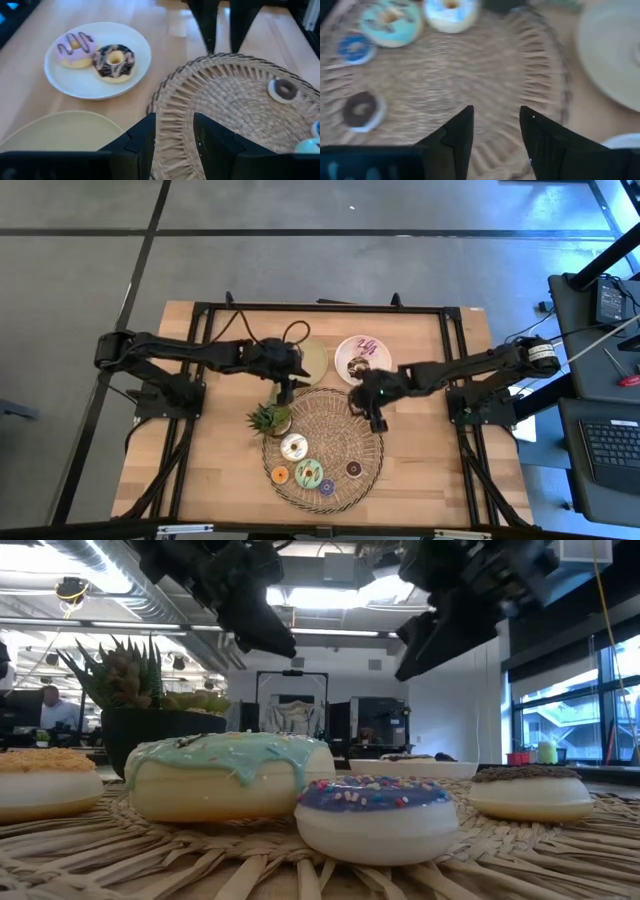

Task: Pick & Place donuts
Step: Put the large white donut on the white plate

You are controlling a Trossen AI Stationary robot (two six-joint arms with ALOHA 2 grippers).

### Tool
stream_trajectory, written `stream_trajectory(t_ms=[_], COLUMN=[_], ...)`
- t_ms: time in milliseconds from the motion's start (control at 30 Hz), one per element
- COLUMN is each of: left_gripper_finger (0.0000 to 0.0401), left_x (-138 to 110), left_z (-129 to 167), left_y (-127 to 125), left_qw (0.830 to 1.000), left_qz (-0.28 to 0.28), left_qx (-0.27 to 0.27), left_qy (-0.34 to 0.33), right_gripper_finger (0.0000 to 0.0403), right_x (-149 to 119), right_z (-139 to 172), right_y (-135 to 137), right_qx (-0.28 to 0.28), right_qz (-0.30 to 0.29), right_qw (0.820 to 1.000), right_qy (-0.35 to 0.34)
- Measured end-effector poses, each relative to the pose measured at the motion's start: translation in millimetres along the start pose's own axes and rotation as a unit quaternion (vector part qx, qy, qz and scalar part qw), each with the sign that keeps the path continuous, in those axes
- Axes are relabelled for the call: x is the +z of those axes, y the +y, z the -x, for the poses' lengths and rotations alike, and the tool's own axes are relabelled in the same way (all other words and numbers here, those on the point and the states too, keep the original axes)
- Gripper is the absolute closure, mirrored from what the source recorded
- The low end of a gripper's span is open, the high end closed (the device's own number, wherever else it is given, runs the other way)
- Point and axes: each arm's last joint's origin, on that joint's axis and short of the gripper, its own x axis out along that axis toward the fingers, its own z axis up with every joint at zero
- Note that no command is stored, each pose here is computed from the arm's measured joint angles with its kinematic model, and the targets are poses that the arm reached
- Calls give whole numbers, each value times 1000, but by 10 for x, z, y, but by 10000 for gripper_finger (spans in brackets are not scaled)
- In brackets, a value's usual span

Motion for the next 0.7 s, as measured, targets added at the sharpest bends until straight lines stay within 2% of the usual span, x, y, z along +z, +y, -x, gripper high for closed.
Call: stream_trajectory(t_ms=[167,267,433,500,700], left_gripper_finger=[272,273,268,266,273], left_x=[-10,-16,-35,-44,-145], left_z=[-9,-11,-5,-1,-81], left_y=[-114,-201,-385,-458,-686], left_qw=[1000,999,993,991,969], left_qz=[8,15,-34,-50,-182], left_qx=[-16,-43,-113,-126,-165], left_qy=[3,6,11,12,21], right_gripper_finger=[242,242,242,242,242], right_x=[18,21,34,33,32], right_z=[-10,-11,-12,-12,-11], right_y=[184,233,228,216,200], right_qx=[22,27,4,-13,-42], right_qz=[-11,-16,-15,-15,-5], right_qw=[1000,1000,1000,1000,999], right_qy=[0,0,-5,-5,-3])
